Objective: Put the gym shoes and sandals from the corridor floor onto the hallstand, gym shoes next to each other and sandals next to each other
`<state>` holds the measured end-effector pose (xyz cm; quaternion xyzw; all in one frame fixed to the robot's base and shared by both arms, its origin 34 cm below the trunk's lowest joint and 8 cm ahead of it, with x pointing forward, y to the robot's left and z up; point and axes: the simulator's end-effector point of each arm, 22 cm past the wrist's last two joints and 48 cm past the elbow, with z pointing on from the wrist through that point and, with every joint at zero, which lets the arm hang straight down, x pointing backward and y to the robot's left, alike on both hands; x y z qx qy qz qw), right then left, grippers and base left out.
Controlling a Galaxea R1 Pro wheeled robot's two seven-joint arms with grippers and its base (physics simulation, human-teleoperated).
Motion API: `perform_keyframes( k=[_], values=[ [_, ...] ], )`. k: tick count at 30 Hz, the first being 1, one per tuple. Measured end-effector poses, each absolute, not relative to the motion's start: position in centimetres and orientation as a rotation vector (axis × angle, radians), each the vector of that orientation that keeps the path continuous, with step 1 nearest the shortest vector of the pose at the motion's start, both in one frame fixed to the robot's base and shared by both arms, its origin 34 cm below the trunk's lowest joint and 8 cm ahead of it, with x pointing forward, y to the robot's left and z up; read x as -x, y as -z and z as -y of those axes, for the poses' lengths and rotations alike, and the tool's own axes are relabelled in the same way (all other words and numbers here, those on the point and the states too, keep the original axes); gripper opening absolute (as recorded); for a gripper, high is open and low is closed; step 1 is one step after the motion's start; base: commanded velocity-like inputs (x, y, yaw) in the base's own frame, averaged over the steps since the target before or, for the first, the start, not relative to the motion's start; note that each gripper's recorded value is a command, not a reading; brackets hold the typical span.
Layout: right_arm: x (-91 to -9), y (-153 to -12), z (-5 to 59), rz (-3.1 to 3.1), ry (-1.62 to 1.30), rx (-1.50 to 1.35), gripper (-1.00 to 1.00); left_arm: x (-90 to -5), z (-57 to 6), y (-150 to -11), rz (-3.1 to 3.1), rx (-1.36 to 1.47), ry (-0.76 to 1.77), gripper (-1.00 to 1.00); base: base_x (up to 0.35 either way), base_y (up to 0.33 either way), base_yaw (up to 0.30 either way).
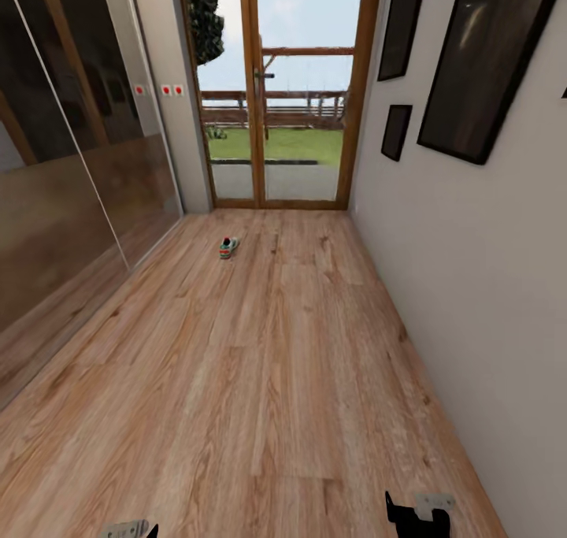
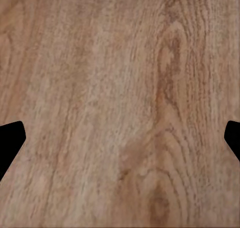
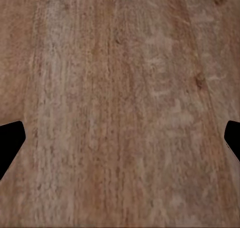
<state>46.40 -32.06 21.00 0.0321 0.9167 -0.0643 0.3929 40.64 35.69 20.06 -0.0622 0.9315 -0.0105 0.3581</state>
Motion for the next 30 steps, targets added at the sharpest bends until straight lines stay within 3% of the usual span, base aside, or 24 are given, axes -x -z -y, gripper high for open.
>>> perform_keyframes(
  k=[30],
  values=[
    [-46.4,-21.03,32.29,-2.326,0.167,-0.081,1.0,-40.65,-35.69,-20.07,-2.404,0.161,0.027,1.0,0.339,0.0,0.0]
  ],
)
